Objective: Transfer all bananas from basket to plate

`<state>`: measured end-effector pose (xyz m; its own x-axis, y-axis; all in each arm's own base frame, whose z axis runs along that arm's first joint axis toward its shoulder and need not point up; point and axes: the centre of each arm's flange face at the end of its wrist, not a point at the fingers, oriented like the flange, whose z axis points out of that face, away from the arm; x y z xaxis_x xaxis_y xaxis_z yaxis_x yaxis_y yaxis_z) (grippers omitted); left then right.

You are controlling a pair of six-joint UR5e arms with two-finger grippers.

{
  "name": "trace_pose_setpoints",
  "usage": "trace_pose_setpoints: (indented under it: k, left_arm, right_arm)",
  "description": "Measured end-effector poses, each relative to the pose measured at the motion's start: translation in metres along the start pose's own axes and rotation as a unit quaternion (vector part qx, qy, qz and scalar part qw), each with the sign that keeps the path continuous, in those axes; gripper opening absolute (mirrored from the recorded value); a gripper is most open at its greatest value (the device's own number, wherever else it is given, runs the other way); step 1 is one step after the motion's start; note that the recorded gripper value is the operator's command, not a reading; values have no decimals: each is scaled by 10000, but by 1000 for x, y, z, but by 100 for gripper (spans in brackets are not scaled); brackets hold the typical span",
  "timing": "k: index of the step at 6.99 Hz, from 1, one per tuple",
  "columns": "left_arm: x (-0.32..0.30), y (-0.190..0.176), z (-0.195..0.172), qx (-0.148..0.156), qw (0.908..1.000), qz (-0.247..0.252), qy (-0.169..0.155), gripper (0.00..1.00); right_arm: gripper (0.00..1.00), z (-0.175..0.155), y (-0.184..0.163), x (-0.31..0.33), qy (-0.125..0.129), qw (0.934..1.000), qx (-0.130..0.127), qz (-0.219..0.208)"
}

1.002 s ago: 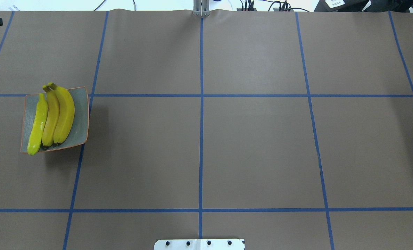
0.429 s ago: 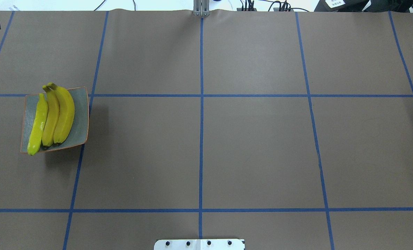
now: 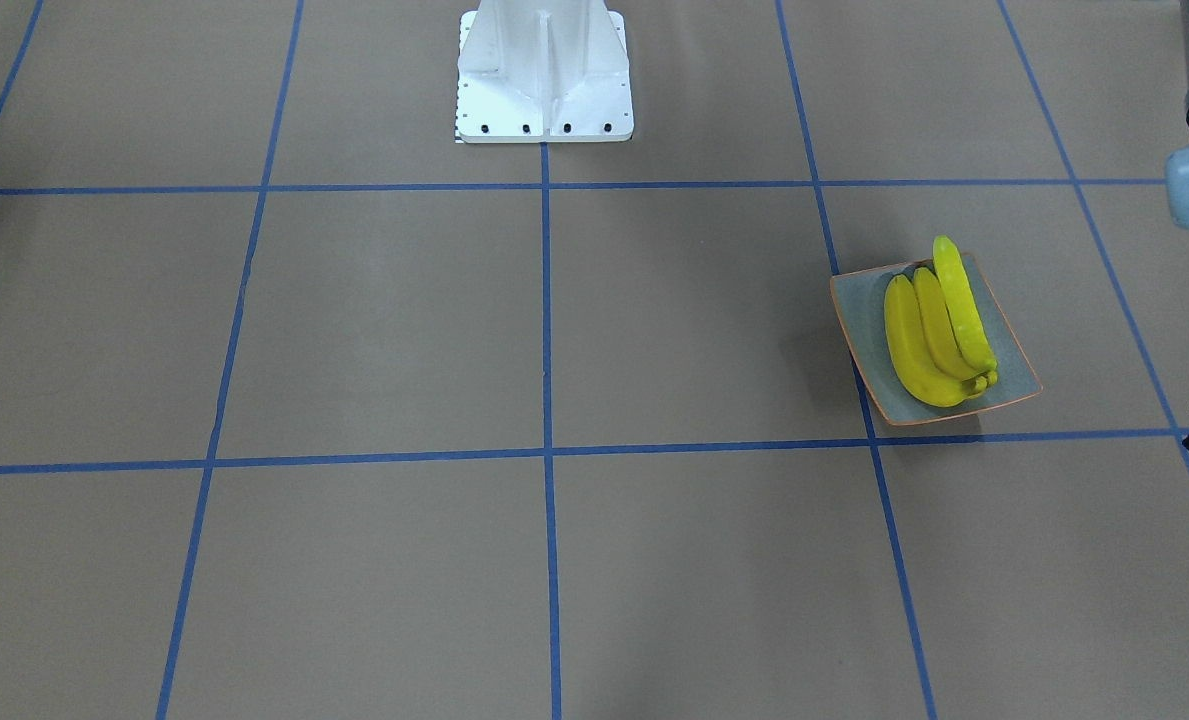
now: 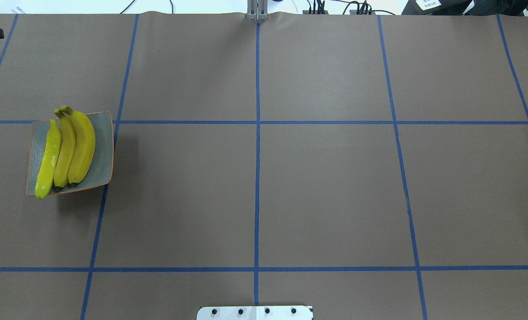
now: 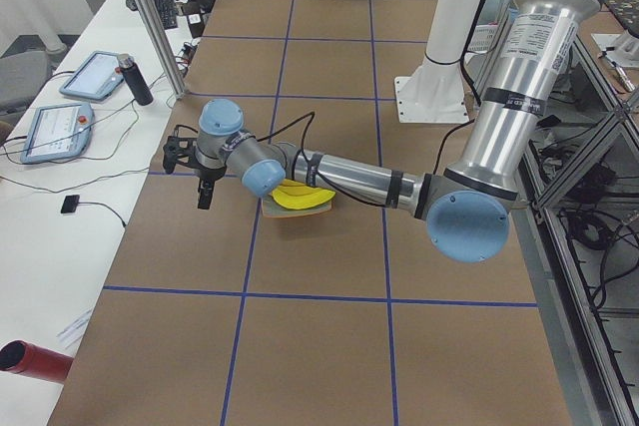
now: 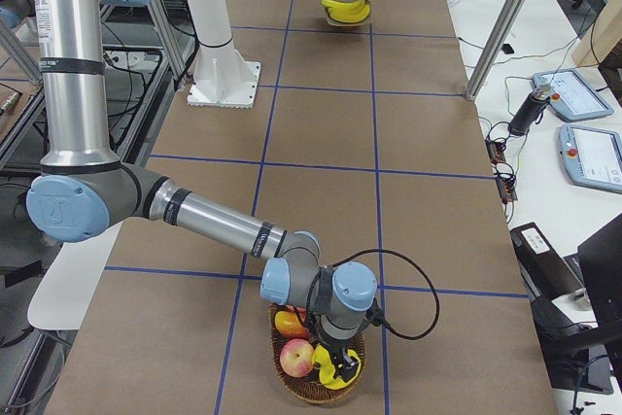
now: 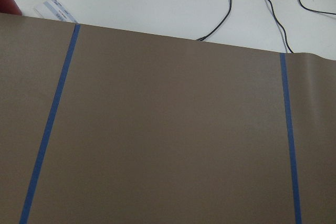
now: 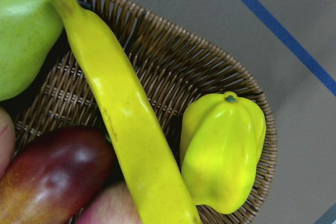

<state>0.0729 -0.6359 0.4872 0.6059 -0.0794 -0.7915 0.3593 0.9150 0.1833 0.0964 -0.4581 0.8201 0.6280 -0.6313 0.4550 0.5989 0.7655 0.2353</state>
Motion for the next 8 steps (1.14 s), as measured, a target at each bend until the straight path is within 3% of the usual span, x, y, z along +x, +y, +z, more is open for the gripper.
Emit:
trace_pose_setpoints:
  k: [8]
  left_arm:
    - [2, 0, 2, -16, 10000, 17, 6, 100]
  right_arm:
    - [94, 11, -11, -10, -142, 9998, -32, -144]
